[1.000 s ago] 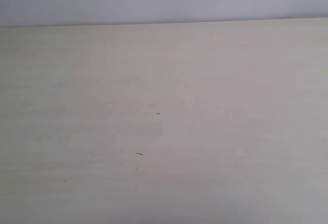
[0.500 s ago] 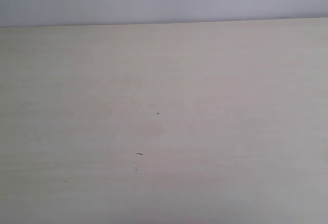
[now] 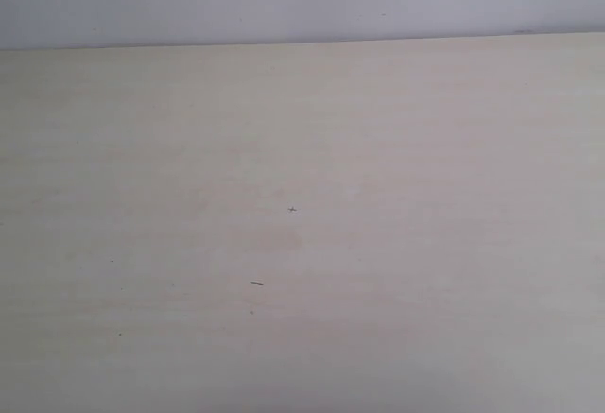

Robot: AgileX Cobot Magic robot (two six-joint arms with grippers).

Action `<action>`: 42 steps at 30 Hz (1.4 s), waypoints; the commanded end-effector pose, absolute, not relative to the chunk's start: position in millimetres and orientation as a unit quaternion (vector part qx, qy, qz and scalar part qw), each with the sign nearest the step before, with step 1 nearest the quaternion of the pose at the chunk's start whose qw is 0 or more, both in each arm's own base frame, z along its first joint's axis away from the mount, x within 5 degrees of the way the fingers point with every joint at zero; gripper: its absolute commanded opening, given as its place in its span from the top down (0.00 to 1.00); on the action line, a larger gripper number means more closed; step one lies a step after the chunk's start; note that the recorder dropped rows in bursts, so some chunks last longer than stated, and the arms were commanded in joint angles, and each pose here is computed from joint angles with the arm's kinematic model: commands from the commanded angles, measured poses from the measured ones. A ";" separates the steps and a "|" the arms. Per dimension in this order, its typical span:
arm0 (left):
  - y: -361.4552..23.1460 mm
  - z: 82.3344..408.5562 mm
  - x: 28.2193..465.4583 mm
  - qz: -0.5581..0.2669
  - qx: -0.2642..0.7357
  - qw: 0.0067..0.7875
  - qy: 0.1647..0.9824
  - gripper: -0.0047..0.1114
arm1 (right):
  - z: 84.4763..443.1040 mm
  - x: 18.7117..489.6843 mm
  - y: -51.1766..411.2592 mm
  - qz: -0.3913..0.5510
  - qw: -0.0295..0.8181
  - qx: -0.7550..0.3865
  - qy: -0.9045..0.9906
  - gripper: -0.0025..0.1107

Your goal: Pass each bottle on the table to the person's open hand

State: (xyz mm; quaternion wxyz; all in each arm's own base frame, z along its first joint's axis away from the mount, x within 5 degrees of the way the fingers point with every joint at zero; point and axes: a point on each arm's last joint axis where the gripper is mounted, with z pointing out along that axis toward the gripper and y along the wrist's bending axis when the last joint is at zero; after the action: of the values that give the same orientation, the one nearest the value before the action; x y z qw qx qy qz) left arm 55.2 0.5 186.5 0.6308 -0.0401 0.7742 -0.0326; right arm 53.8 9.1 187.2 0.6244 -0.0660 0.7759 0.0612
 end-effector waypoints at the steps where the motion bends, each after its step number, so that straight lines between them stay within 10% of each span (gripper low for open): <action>1: 0.4 188.3 54.9 -0.035 -0.042 0.637 0.769 0.95 | 186.4 53.8 8.9 0.061 0.627 -0.063 0.774 0.98; 42: -9.6 188.3 54.0 -0.093 0.028 0.631 0.770 0.95 | 186.4 53.8 8.9 0.061 0.627 -0.063 0.774 0.98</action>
State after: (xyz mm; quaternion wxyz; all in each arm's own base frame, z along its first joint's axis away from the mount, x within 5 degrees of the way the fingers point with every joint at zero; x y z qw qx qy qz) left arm 54.4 -9.4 186.5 0.6253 0.0292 0.7747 -0.0888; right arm 53.8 9.1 187.2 0.6244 -0.0654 0.7759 0.0618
